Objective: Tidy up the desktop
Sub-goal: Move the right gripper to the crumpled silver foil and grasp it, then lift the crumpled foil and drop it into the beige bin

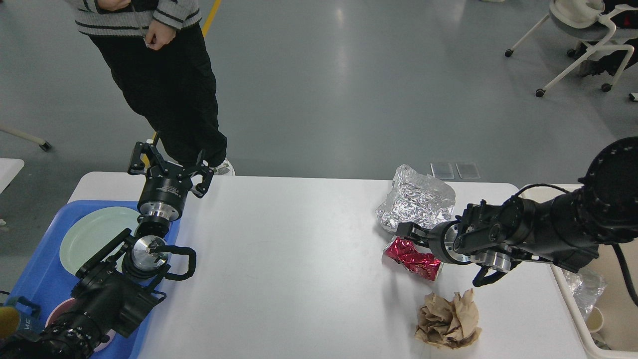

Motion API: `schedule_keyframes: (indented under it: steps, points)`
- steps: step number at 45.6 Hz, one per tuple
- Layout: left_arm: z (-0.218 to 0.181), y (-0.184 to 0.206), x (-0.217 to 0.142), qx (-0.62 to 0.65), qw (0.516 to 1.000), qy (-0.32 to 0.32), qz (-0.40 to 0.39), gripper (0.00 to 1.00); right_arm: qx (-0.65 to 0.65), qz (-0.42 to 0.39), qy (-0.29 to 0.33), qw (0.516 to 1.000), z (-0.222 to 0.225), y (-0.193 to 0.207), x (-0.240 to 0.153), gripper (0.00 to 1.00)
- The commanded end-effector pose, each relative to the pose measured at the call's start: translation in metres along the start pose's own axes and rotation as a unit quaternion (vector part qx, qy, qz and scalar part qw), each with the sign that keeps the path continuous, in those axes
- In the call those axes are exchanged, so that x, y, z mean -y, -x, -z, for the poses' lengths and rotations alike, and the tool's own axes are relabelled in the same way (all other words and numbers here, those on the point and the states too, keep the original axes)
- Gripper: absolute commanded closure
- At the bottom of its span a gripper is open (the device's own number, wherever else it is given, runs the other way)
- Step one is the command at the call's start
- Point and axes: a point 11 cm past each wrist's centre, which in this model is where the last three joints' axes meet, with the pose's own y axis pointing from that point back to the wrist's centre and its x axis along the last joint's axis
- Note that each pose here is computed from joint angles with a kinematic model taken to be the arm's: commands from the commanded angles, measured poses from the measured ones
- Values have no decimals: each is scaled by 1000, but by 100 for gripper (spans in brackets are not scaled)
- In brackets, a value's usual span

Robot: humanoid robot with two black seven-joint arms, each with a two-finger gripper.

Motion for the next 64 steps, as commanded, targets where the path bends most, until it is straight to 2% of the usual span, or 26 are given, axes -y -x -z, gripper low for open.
schedule_keyframes:
  steps: [1, 6, 11, 16, 22, 29, 34, 37, 38, 39, 40, 64]
  points:
    - [0, 0, 0, 0, 1000, 0, 0, 3, 39, -14, 12, 999, -12, -8, 13, 0]
    - [0, 0, 0, 0, 1000, 0, 0, 3, 123, 11, 36, 992, -17, -7, 19, 0]
    - [0, 0, 0, 0, 1000, 0, 0, 3, 227, 19, 19, 973, -8, -8, 26, 0]
    - [0, 0, 0, 0, 1000, 0, 0, 3, 272, 15, 10, 962, -5, -6, 34, 1]
    - [0, 0, 0, 0, 1000, 0, 0, 3, 331, 2, -14, 944, 4, -7, 47, 19]
    - [1, 0, 0, -1, 1000, 0, 0, 3, 345, -2, -12, 938, 0, -2, 54, 26]
    - [0, 0, 0, 0, 1000, -1, 0, 3, 355, -9, -12, 935, -3, -1, 58, 52]
    - [0, 0, 0, 0, 1000, 0, 0, 3, 359, -6, -15, 933, -3, 0, 58, 58]
    - [0, 0, 0, 0, 1000, 0, 0, 3, 359, -5, -16, 933, -4, 0, 58, 65]
    - [0, 0, 0, 0, 1000, 0, 0, 3, 360, -5, -16, 933, -4, 1, 58, 76]
    - [0, 0, 0, 0, 1000, 0, 0, 3, 361, -6, -16, 932, -5, 1, 59, 100]
    - [0, 0, 0, 0, 1000, 0, 0, 3, 363, -17, -15, 931, -5, -5, 56, 100]
